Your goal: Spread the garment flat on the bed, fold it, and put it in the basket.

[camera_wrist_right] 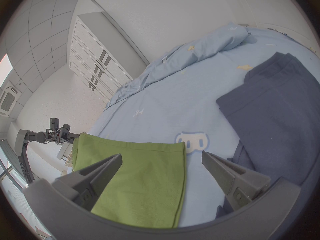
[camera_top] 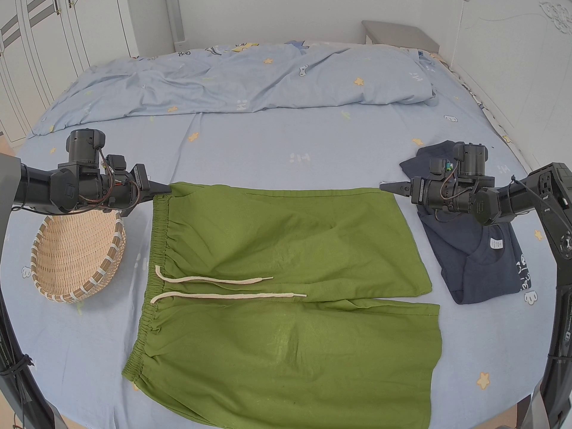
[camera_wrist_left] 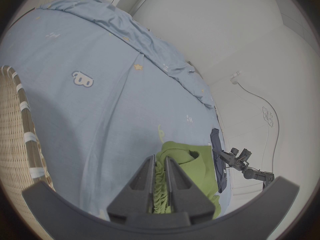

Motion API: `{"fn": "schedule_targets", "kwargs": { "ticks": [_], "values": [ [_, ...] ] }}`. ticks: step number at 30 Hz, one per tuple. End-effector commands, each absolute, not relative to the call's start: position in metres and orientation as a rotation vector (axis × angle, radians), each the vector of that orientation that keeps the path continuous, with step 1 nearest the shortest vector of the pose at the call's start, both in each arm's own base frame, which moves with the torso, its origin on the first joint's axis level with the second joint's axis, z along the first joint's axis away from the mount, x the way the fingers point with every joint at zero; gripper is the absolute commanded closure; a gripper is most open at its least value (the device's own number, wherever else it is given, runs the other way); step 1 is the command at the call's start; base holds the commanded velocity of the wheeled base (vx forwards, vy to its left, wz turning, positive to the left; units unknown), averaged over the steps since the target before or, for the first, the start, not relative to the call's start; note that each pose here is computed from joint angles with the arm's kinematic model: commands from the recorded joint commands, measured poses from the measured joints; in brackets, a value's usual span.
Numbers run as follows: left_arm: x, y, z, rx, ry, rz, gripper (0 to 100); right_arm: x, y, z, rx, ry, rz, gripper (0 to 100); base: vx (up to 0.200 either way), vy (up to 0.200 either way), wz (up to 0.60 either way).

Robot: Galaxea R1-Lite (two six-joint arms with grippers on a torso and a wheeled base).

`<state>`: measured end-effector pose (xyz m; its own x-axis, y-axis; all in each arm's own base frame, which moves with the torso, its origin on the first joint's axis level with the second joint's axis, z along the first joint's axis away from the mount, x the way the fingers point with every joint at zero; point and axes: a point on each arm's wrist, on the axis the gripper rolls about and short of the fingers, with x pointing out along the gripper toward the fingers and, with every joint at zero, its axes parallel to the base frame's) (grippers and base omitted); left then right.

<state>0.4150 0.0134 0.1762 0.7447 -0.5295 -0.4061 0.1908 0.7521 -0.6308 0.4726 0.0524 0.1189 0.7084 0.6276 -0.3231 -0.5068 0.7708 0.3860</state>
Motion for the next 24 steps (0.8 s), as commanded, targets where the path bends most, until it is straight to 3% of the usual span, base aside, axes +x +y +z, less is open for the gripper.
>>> {"fn": "schedule_targets", "kwargs": {
  "ticks": [1, 19, 20, 24],
  "values": [
    [0.416, 0.012, 0.174, -0.596, 0.615, -0.424, 100, 0.480, 0.056, 0.101, 0.284, 0.485, 0.641, 0, 0.000, 0.000, 0.00],
    [0.420, 0.012, 0.167, -0.598, 0.630, -0.421, 100, 0.487, 0.066, 0.090, 0.296, 0.502, 0.629, 0, 0.000, 0.000, 0.00],
    [0.420, 0.012, 0.166, -0.599, 0.632, -0.421, 100, 0.487, 0.068, 0.090, 0.297, 0.503, 0.633, 100, 0.000, 0.000, 0.00],
    [0.422, 0.012, 0.164, -0.600, 0.635, -0.420, 100, 0.487, 0.068, 0.090, 0.299, 0.503, 0.633, 100, 0.000, 0.000, 0.00]
  ]
}}
